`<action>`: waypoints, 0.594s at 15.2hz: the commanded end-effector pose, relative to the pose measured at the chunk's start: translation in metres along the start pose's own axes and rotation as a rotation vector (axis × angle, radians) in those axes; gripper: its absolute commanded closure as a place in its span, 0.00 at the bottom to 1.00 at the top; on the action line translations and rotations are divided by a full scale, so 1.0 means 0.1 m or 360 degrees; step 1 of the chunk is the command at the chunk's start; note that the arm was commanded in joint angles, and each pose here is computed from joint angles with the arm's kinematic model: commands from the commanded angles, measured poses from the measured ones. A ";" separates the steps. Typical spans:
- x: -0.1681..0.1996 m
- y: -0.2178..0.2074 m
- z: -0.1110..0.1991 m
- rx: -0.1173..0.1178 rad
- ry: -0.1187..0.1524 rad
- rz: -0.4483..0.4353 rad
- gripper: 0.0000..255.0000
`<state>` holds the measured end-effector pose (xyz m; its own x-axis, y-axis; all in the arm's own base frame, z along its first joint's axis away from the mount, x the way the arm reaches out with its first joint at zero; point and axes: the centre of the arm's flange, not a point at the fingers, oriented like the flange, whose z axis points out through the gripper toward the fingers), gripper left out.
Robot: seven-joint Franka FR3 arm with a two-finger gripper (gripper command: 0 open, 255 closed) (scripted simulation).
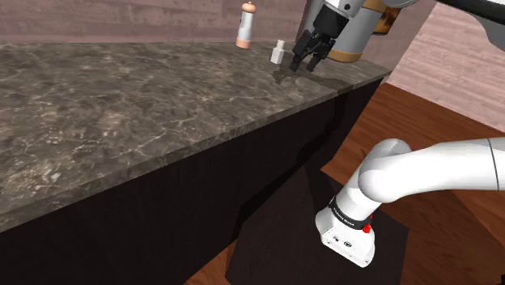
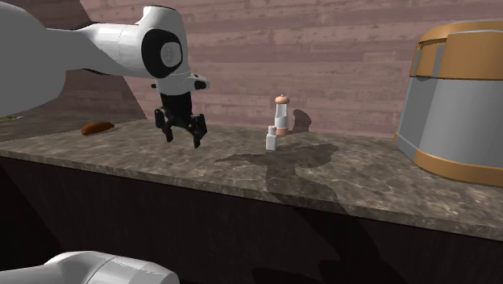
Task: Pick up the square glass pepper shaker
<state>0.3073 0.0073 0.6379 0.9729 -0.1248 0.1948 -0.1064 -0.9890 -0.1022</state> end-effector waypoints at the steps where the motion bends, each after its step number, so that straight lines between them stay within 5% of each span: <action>1: 0.00 0.00 0.00 0.0000 0.0000 0.0000 0.00; 9: 0.86 0.74 0.00 -0.0026 -0.0152 -0.0146 0.00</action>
<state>0.3730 -0.0674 0.6458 0.9919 -0.0405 0.1202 -0.0314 -0.9966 -0.0766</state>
